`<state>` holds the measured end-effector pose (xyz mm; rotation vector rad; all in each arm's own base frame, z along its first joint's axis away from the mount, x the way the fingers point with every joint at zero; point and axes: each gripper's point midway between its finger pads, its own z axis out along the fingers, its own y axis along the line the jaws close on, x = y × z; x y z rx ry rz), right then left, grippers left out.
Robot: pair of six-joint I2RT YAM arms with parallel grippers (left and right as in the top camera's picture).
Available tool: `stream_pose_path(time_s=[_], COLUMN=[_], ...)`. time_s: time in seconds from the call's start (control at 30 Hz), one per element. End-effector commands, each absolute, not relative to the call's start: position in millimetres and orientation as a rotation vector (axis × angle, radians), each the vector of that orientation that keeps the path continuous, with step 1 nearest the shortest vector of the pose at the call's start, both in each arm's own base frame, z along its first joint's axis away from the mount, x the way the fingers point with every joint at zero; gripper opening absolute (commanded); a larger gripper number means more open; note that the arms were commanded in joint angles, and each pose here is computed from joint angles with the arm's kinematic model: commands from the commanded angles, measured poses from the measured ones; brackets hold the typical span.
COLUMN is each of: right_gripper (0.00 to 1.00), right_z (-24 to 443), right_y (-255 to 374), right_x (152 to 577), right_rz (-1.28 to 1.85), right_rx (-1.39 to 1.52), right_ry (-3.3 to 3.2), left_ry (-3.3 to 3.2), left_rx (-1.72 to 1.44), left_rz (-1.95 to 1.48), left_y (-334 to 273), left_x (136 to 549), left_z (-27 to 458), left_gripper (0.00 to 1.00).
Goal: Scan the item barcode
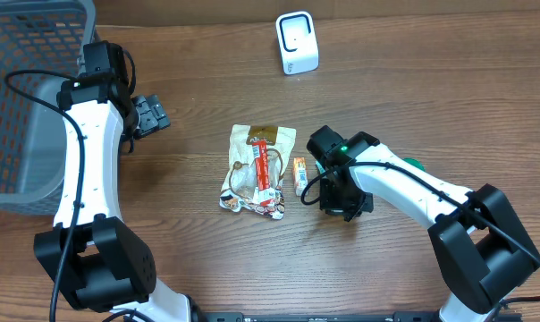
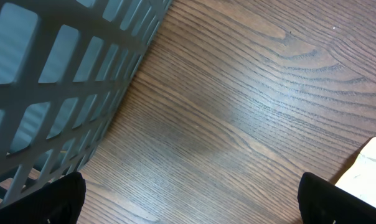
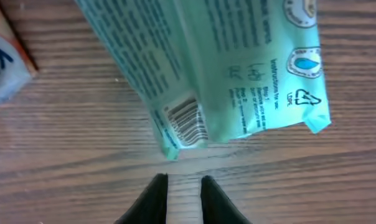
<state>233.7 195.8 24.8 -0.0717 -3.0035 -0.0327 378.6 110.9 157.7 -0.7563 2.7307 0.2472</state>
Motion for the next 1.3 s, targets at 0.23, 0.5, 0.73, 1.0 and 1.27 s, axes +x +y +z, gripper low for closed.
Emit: stream_pose_path(time_s=[0.23,0.5,0.73,1.0,1.27], right_gripper=[0.04,0.04,0.06,0.15,0.23], right_z=[6.0,2.4,5.5,41.0,38.5], right_y=[177.4,201.8,211.3,208.2,186.3], right_x=[228.7,237.2,244.9,267.1,279.3], right_rz=[0.063,-0.126,-0.190,-0.180,-0.068], right_rx=[-0.087,-0.086,-0.081,0.015,-0.036], right_ry=[-3.023,-3.043,-3.062,-3.081,-3.125], left_ry=[2.699,2.699,2.699,2.699,2.699], left_rx=[-0.724,-0.724,-0.724,-0.724,-0.724], left_rz=[0.235,0.235,0.235,0.235,0.235], left_y=[109.9,109.9,109.9,109.9,109.9], left_x=[380.8,380.8,380.8,380.8,380.8], left_z=[172.3,172.3,172.3,172.3,172.3], left_gripper=[1.00,1.00,1.00,1.00,1.00])
